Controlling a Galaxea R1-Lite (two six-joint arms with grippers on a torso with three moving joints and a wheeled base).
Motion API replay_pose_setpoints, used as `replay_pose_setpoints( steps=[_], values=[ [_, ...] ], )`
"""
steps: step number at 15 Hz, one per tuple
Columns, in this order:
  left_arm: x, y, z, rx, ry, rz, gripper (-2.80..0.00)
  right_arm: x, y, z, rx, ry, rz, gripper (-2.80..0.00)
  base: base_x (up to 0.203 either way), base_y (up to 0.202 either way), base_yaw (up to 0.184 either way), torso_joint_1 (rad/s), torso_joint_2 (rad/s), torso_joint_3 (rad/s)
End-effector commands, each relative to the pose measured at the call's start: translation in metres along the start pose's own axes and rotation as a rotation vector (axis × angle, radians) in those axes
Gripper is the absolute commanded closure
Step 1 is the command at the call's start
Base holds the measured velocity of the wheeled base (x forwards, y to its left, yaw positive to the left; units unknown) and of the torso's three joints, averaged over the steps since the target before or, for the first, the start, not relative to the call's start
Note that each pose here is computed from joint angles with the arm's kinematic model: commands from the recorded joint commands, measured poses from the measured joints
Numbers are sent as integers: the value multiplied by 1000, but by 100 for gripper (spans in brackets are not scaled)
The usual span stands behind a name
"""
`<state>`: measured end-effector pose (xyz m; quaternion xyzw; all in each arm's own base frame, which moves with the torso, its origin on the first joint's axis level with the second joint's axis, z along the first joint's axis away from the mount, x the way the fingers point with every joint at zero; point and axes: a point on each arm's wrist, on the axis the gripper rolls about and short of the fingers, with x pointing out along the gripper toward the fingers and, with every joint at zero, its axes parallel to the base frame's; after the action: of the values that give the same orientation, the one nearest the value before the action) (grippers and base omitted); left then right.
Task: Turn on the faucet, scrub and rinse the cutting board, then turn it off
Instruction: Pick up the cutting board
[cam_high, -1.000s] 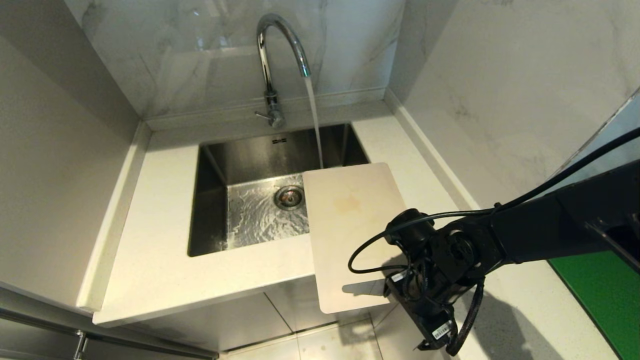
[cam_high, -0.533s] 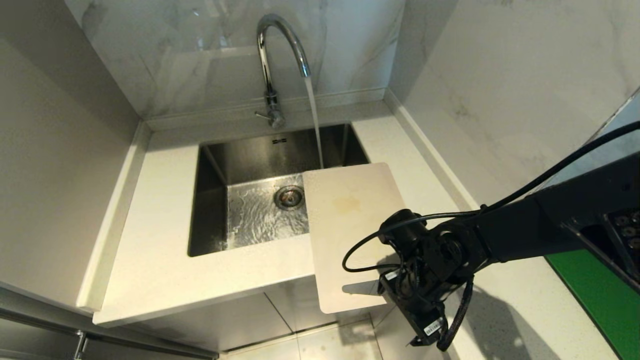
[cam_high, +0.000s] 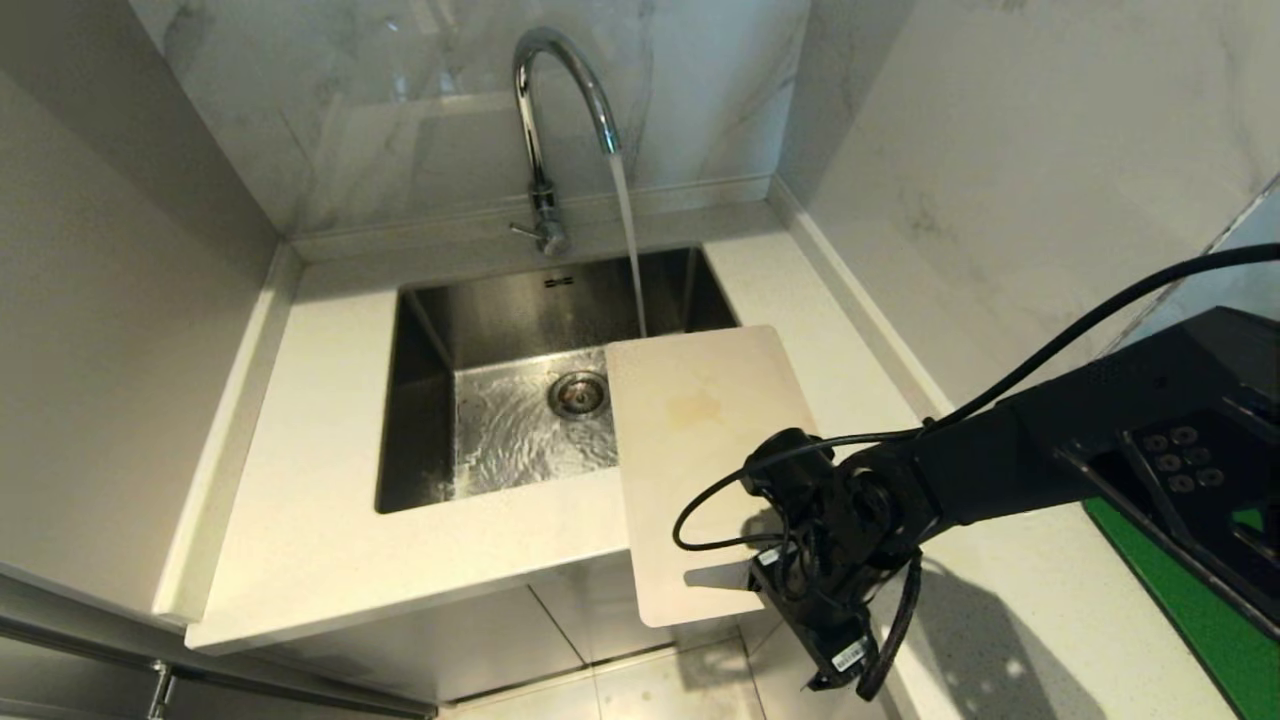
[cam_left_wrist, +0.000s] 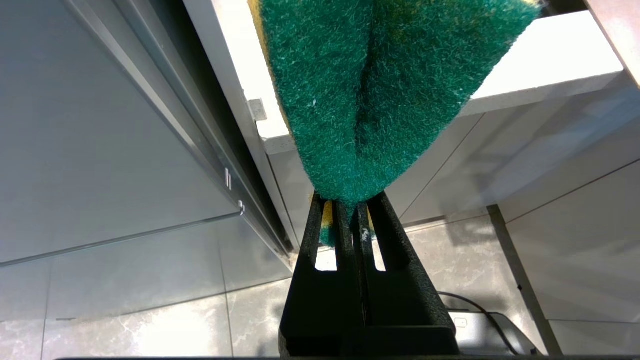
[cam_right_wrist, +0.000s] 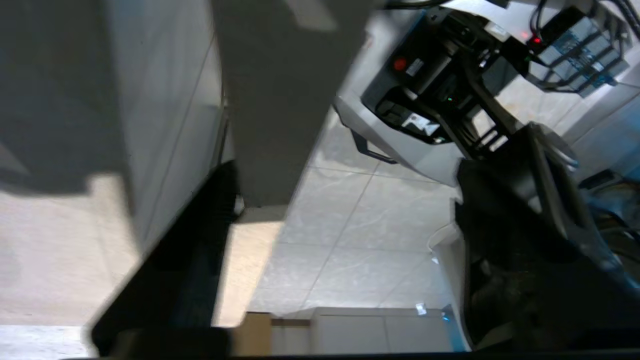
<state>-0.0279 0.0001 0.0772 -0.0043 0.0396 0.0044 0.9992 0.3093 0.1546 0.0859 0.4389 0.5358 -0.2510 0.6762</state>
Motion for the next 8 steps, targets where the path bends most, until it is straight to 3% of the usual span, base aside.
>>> replay_pose_setpoints(
  steps=[1, 8],
  values=[
    [0, 0, 0, 0, 2, 1, 0, 6, 1, 0, 7, -2, -13, 0, 0, 0, 0, 0, 0, 0],
    [0, 0, 0, 0, 2, 1, 0, 10, 4, 0, -9, 2, -16, 0, 0, 0, 0, 0, 0, 0]
  ],
)
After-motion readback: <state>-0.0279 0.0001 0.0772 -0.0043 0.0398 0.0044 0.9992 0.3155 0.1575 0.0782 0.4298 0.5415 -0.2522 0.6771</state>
